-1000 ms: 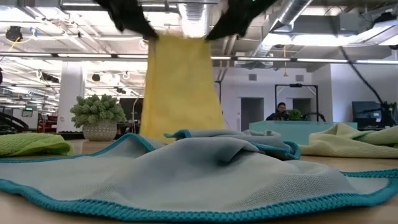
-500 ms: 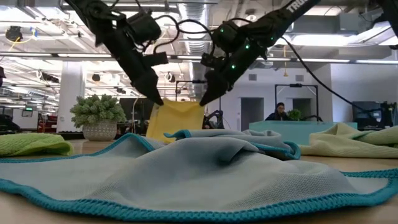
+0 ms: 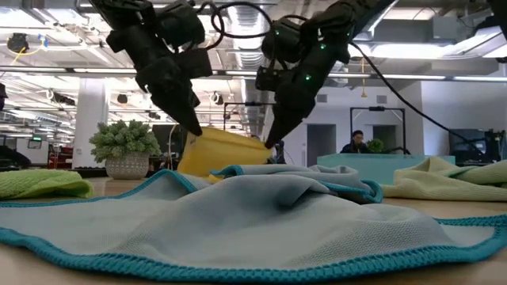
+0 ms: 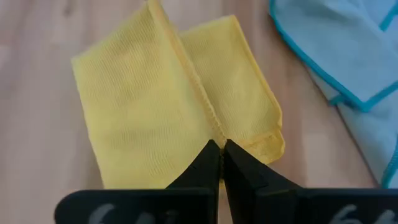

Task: Fold microfiber towels
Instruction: Fold the yellow microfiber cloth

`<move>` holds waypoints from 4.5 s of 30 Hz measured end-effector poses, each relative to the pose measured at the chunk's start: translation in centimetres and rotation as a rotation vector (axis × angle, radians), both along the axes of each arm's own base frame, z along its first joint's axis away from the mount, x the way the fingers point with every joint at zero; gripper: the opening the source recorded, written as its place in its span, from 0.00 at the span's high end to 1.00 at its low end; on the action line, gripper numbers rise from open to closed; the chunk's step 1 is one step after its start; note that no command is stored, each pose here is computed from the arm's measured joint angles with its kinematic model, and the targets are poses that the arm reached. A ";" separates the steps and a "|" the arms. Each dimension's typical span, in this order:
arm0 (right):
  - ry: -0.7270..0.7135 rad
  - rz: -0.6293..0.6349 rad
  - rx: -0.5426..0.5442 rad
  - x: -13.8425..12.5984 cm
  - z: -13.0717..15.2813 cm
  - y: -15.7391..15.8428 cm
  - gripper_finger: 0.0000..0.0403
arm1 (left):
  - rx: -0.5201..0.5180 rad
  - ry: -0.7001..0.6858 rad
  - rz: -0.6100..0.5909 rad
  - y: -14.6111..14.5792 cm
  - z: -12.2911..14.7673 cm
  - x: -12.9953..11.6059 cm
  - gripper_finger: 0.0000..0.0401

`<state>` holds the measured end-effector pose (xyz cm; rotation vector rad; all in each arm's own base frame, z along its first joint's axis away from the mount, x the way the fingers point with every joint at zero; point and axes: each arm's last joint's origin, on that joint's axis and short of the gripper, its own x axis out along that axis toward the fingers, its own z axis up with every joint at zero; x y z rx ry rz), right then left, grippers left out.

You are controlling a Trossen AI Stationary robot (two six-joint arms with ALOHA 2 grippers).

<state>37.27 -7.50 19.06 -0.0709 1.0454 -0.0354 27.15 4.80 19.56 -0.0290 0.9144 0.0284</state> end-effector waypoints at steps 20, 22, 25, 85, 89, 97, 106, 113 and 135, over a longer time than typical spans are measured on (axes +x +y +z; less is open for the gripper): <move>0.073 0.010 0.060 -1.2 -0.3 5.7 1.00 | 0.039 -0.013 -0.002 -4.6 -0.5 2.3 1.00; 0.074 0.016 0.078 -1.4 -0.1 6.5 1.00 | 0.019 -0.014 -0.026 -5.3 -0.4 2.2 1.00; 0.081 0.022 0.095 -1.4 -0.4 7.7 1.00 | 0.009 0.004 -0.048 -6.0 -0.9 2.1 1.00; 0.027 -0.026 0.136 -2.7 -2.8 8.6 0.74 | -0.112 -0.108 0.009 -1.8 -5.5 3.0 0.97; -0.019 -0.015 0.123 -3.2 -0.6 8.4 0.68 | -0.109 -0.109 0.013 -1.5 -5.4 3.0 0.99; -0.033 -0.041 0.184 -2.1 -4.0 7.5 0.95 | -0.056 -0.172 0.020 -0.4 -4.7 3.2 1.00; -0.081 -0.033 0.198 -2.2 -5.5 8.0 0.98 | -0.026 -0.358 0.006 1.1 -3.5 4.1 1.00; -0.071 -0.046 0.191 -1.9 -6.8 7.3 0.99 | -0.092 -0.373 -0.033 2.3 -6.4 5.6 1.00; -0.122 -0.058 0.102 -2.9 -3.3 7.0 1.00 | 0.163 -0.224 0.140 5.5 -6.6 8.5 1.00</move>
